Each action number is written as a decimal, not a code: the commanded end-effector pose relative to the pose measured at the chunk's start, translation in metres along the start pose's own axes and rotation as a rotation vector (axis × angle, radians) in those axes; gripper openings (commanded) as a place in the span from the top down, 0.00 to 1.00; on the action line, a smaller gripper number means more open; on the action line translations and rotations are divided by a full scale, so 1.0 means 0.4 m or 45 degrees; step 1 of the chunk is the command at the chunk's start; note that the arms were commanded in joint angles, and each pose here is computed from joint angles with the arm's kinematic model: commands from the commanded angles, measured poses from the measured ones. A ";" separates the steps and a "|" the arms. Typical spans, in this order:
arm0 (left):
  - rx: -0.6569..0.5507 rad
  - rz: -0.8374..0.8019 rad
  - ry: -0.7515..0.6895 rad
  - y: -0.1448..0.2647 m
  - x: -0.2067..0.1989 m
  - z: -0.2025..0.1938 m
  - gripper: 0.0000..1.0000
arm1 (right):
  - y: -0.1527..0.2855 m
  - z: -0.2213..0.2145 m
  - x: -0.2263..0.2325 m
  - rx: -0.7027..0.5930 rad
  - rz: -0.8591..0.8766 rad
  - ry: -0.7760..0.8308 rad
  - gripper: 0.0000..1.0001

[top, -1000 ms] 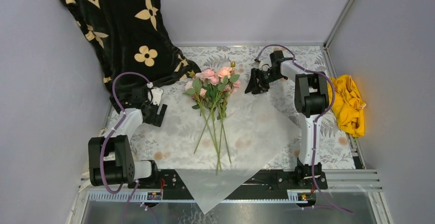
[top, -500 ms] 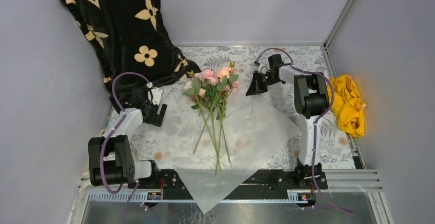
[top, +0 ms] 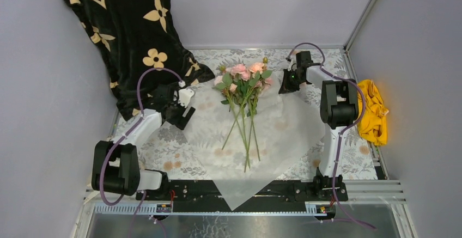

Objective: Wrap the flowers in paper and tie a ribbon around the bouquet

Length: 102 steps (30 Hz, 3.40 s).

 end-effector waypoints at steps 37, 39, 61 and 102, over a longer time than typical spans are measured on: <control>-0.080 -0.541 -0.505 -0.281 -0.631 0.351 0.88 | 0.110 -0.334 0.079 -0.056 -0.044 -0.179 0.76; -0.092 -0.577 -0.542 -0.277 -0.657 0.350 0.88 | 0.086 -0.357 0.113 0.003 0.064 -0.172 0.79; -0.149 -0.658 -0.688 -0.136 -0.610 0.313 0.79 | 0.145 -0.293 0.151 -0.141 -0.135 -0.087 0.79; -0.708 -0.873 -1.883 0.052 -0.796 -0.005 0.23 | 0.364 -0.476 0.243 -0.071 0.058 -0.093 0.59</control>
Point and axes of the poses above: each gripper's point midway between its finger pads, its own y axis back along the fingers, its own x axis along the line the jaws close on, z = x × y, the point moved 7 cm from there along y, back along the fingers, and after that the axes turned 2 degrees about -y, right-handed, at the moved point
